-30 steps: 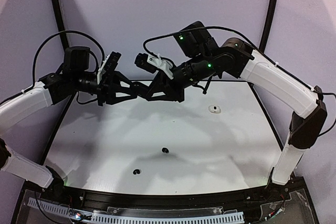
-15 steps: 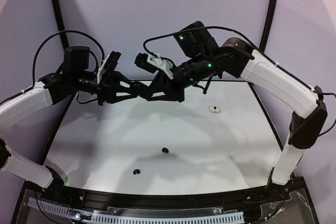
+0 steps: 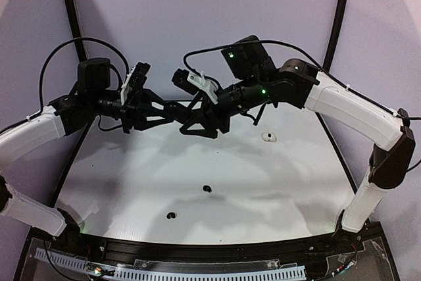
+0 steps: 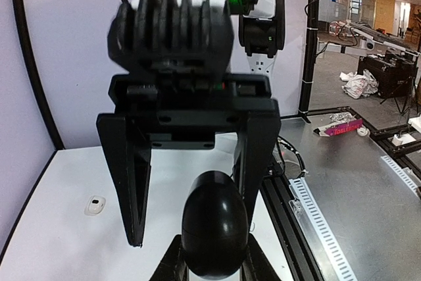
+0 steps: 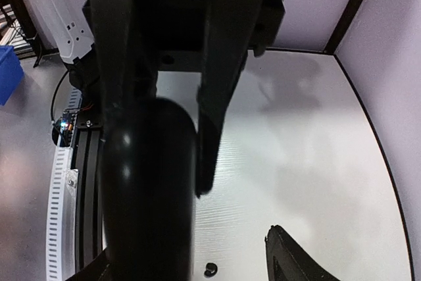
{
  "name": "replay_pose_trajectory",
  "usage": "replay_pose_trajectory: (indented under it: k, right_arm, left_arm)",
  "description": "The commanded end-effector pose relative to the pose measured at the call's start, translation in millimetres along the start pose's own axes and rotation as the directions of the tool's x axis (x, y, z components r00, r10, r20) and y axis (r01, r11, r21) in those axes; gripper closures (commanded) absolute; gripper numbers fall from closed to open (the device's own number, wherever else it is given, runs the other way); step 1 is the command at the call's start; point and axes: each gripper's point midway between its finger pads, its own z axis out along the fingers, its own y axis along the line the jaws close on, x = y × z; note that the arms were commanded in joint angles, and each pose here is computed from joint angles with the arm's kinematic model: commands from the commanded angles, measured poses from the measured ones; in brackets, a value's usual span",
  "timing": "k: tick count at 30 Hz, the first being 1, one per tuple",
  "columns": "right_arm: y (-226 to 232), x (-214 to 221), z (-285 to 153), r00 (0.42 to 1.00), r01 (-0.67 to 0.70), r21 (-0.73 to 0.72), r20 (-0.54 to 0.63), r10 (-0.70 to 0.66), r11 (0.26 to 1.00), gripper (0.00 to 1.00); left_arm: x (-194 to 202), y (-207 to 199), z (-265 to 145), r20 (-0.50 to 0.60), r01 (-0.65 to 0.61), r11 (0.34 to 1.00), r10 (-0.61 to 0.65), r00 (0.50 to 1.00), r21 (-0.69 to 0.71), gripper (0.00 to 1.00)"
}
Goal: Insert the wireless bluetooth earbuds into the charging case
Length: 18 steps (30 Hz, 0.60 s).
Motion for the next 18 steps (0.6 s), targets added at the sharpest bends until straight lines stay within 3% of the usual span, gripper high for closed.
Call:
replay_pose_trajectory:
  k: [1,18]
  right_arm:
    - [-2.8,-26.2,-13.4,0.991,-0.014,0.041,0.131,0.008,0.999,0.36]
    - [-10.2,-42.9,-25.6,0.983,-0.005,0.045,0.185,-0.003,0.999,0.32]
  left_arm:
    - [-10.7,-8.3,-4.4,0.029,-0.043,0.999,0.043,0.999,0.0,0.99]
    - [8.9,-15.4,-6.8,-0.054,-0.178,0.984,0.179,0.982,0.02,0.99]
